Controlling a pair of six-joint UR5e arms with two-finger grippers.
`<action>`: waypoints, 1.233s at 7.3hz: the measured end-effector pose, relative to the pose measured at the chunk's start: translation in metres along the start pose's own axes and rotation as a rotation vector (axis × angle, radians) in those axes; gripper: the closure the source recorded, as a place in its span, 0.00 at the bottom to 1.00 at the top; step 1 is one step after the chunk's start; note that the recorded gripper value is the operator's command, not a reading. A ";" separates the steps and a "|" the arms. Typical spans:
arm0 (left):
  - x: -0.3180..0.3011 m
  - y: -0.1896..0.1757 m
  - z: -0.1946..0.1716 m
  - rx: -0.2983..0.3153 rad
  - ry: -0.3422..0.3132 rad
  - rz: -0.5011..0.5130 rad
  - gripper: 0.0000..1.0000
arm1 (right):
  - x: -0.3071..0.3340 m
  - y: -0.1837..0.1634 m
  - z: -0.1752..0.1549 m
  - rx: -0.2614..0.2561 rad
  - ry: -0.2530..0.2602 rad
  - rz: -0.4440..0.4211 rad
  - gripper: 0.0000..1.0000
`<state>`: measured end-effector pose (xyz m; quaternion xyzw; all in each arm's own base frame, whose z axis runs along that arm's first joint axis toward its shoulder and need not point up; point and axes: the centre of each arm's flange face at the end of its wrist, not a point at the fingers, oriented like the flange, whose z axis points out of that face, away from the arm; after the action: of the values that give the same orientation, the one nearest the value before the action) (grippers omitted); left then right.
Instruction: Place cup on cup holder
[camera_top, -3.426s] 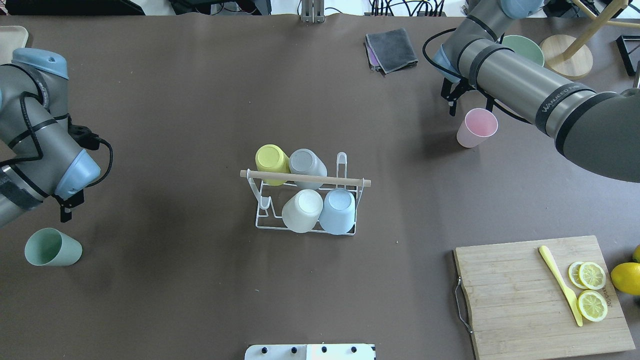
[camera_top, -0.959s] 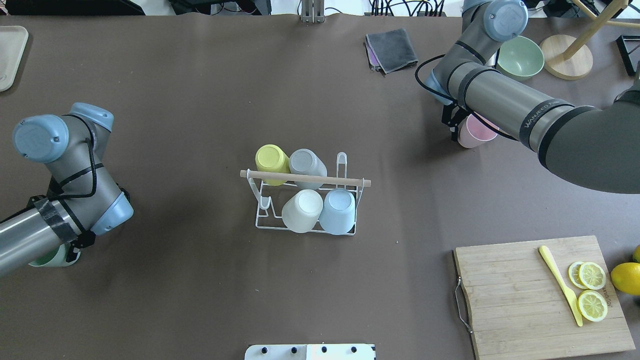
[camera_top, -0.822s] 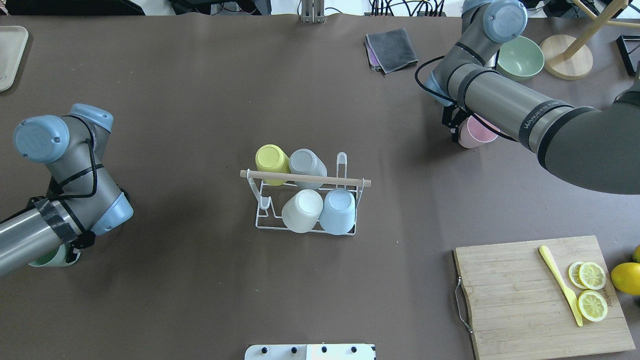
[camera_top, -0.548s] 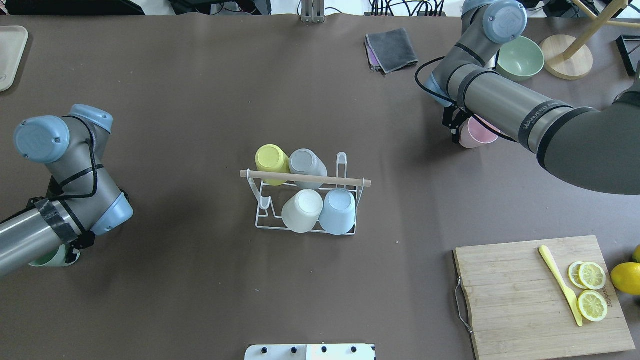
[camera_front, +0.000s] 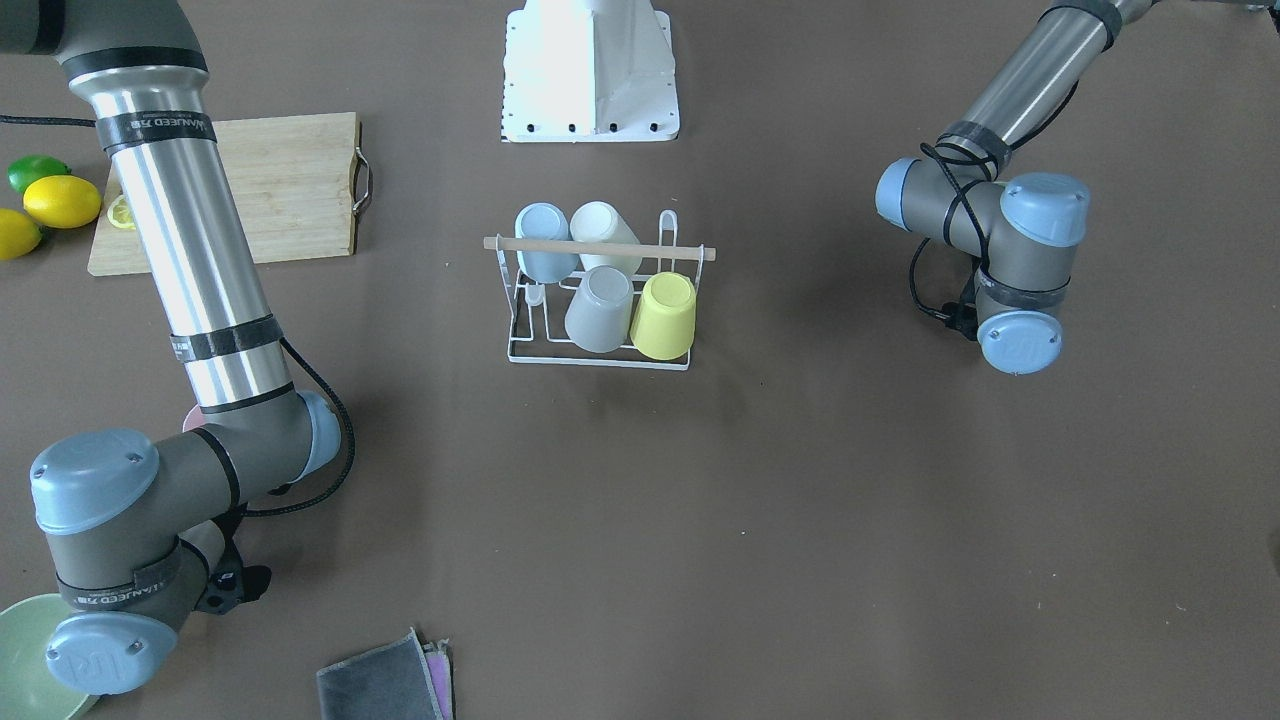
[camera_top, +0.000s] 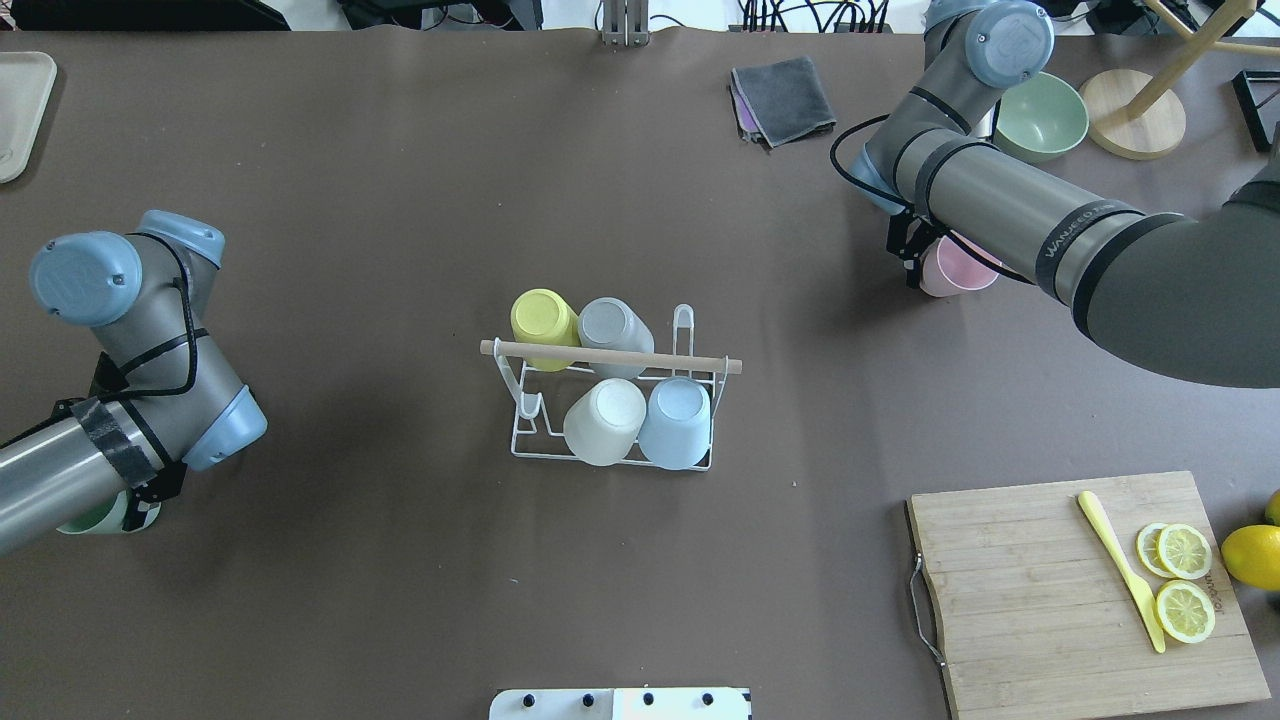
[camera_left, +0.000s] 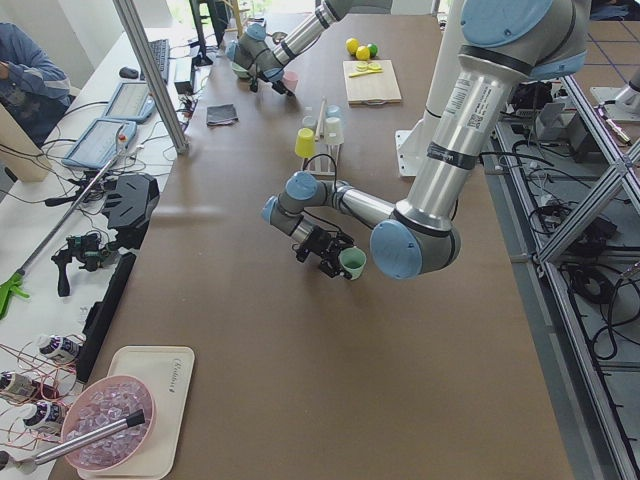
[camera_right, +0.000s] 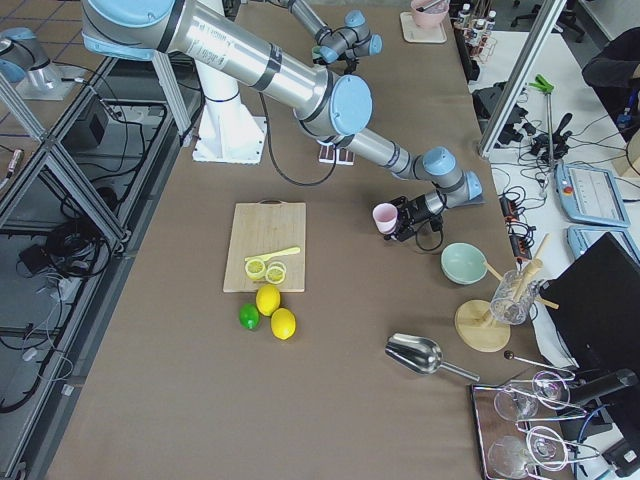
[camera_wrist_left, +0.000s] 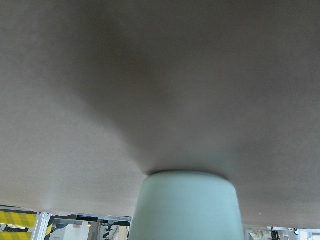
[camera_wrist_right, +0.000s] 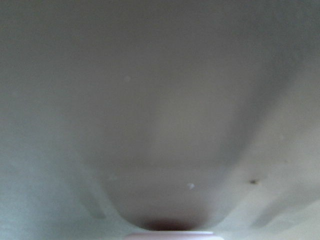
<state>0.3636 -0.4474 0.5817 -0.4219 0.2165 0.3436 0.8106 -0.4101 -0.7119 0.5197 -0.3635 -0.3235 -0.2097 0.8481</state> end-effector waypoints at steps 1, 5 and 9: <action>-0.001 0.001 0.002 -0.012 0.003 0.014 0.09 | -0.003 0.001 -0.002 -0.003 0.000 0.004 0.00; -0.009 -0.006 0.008 -0.034 0.010 0.015 0.16 | -0.007 0.003 -0.004 -0.013 0.005 0.010 0.00; -0.007 -0.009 0.007 -0.041 0.011 0.027 0.86 | -0.008 0.004 -0.002 -0.022 0.015 0.015 0.19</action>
<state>0.3661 -0.4485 0.5949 -0.4373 0.2196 0.3565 0.7959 -0.4128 -0.7100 0.5116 -0.3737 -0.3118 -0.2098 0.8480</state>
